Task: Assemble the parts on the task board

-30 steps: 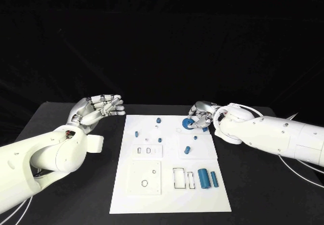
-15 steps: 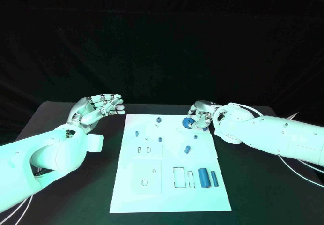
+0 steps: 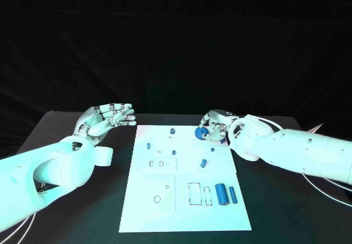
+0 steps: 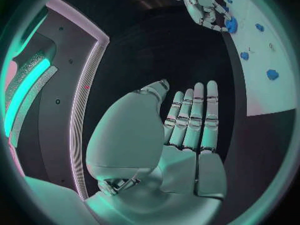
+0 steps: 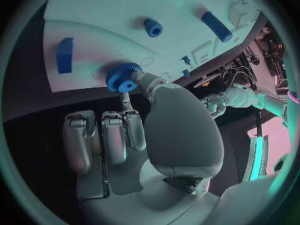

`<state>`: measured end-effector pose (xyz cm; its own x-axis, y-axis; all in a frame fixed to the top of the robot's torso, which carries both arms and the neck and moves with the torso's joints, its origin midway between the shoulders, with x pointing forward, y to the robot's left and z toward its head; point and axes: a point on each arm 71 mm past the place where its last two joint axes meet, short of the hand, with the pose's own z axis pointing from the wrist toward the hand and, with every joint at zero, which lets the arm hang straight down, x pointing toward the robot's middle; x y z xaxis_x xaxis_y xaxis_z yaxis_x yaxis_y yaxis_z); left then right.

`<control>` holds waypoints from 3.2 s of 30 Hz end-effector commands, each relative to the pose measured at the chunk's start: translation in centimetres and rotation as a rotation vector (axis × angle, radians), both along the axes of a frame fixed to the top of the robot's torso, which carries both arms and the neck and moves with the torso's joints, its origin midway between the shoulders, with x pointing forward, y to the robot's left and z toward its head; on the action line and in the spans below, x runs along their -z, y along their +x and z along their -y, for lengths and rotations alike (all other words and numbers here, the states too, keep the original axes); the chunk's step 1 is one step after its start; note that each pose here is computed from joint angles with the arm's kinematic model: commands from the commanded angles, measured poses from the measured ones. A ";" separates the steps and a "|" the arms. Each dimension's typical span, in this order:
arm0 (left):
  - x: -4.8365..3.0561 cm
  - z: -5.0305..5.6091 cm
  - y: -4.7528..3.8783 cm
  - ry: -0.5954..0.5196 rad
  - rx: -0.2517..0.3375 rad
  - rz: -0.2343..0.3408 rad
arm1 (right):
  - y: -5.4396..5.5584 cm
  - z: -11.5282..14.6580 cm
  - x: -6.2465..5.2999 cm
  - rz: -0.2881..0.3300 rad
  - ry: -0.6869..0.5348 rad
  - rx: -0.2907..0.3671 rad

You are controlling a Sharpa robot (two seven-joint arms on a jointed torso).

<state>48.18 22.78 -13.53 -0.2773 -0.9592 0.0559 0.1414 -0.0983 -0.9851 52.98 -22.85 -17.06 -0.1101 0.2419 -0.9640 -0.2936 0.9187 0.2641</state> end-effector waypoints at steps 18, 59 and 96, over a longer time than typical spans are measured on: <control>-0.11 0.7 -0.03 -0.013 0.029 0.004 | -1.6 -8.9 -0.9 0.116 0.027 -0.118; -0.06 0.8 0.08 -0.013 0.033 0.001 | -0.5 -11.9 1.3 0.095 -0.020 -0.125; -0.01 0.6 0.13 -0.009 0.023 -0.003 | -0.7 -10.6 2.0 0.022 -0.036 -0.122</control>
<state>48.36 22.36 -13.64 -0.2860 -0.9564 0.0592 0.1324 -0.1007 -0.9861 52.40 -12.12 -18.56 -0.0832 0.2171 -0.9726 -0.4109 0.8817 0.2320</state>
